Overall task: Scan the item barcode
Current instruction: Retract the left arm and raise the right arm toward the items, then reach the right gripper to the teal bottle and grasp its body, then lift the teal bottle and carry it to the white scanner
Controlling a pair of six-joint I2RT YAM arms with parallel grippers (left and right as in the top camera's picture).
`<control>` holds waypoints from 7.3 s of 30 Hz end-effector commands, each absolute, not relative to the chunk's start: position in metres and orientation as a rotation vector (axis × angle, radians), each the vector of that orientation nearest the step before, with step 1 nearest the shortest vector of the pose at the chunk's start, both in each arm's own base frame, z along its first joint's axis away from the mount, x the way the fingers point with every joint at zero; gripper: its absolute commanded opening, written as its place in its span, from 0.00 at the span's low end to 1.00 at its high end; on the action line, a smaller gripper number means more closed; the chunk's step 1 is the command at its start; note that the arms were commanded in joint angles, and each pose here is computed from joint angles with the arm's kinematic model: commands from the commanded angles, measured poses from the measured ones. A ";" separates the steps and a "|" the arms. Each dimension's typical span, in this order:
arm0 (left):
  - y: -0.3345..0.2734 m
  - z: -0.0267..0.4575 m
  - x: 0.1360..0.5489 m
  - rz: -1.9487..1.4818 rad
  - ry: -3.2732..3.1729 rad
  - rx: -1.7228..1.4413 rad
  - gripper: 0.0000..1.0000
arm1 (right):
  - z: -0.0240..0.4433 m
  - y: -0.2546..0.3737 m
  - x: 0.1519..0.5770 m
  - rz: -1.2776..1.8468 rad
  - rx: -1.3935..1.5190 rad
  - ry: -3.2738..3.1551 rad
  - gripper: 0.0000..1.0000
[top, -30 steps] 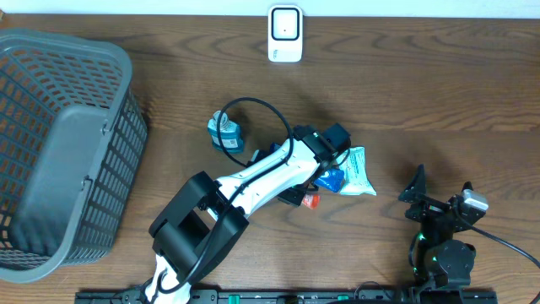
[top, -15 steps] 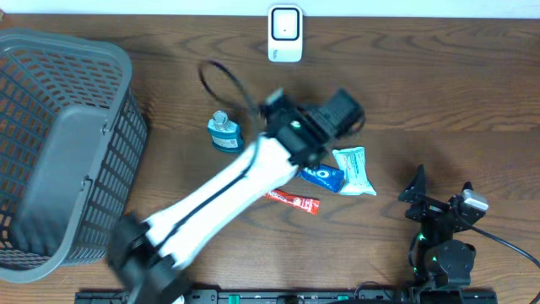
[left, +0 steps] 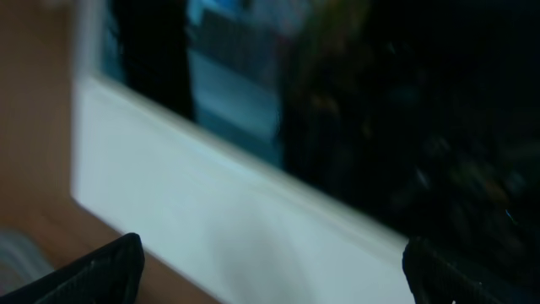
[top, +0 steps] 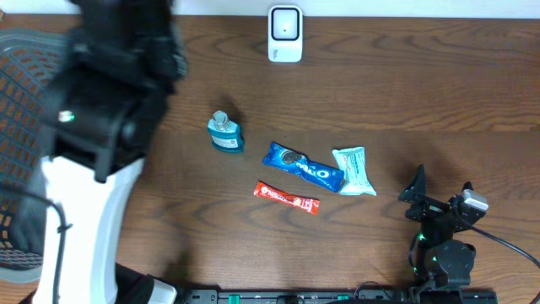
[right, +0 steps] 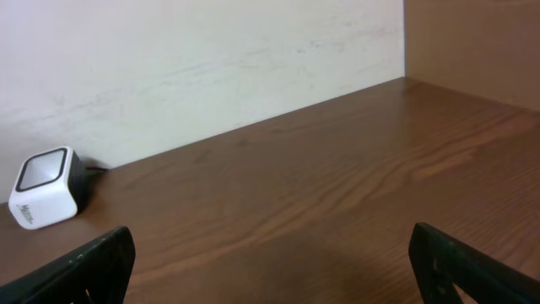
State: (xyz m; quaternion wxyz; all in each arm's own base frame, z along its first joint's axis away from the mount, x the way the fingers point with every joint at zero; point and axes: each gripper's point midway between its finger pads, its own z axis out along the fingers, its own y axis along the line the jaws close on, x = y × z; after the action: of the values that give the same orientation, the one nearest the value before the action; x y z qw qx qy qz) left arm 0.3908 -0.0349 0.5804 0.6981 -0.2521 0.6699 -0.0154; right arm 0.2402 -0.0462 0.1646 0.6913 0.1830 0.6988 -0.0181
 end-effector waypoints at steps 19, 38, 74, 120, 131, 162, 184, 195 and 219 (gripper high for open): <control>0.043 0.520 0.221 0.068 1.469 -0.409 0.98 | 0.164 -0.044 0.240 -0.047 0.394 1.566 0.99; 0.012 0.520 0.098 -0.341 1.167 -0.361 0.98 | 0.161 0.016 0.241 0.256 0.155 1.718 0.99; 0.048 0.468 0.063 -0.205 0.949 -0.498 0.98 | 0.265 0.212 0.344 0.562 -0.769 2.358 0.99; -0.019 0.265 0.180 -0.249 1.694 -0.082 0.98 | 0.140 0.380 0.357 0.508 -1.441 2.129 0.99; -0.019 0.258 0.179 -0.251 1.723 -0.088 0.98 | 0.113 0.399 0.376 0.505 -1.426 2.089 0.99; -0.019 0.241 0.177 -0.255 1.790 -0.102 0.98 | 0.114 0.420 0.379 0.600 -1.364 2.076 0.14; -0.019 0.241 0.177 -0.255 1.790 -0.102 0.98 | 0.202 0.344 0.343 0.803 -1.263 2.501 0.10; -0.018 0.260 0.182 -0.243 1.712 -0.091 0.98 | 0.198 0.317 0.352 0.792 -1.189 2.583 0.09; -0.012 0.154 0.241 -0.210 1.723 -0.061 0.98 | 0.246 0.311 0.349 0.760 -1.151 2.474 0.09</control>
State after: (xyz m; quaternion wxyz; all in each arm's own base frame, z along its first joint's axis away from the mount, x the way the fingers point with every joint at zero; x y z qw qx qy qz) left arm 0.2396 -0.0127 0.1582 0.6437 -0.0319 0.7585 -0.0969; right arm 0.3553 0.3103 0.1927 0.1000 -0.4038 0.8775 0.2388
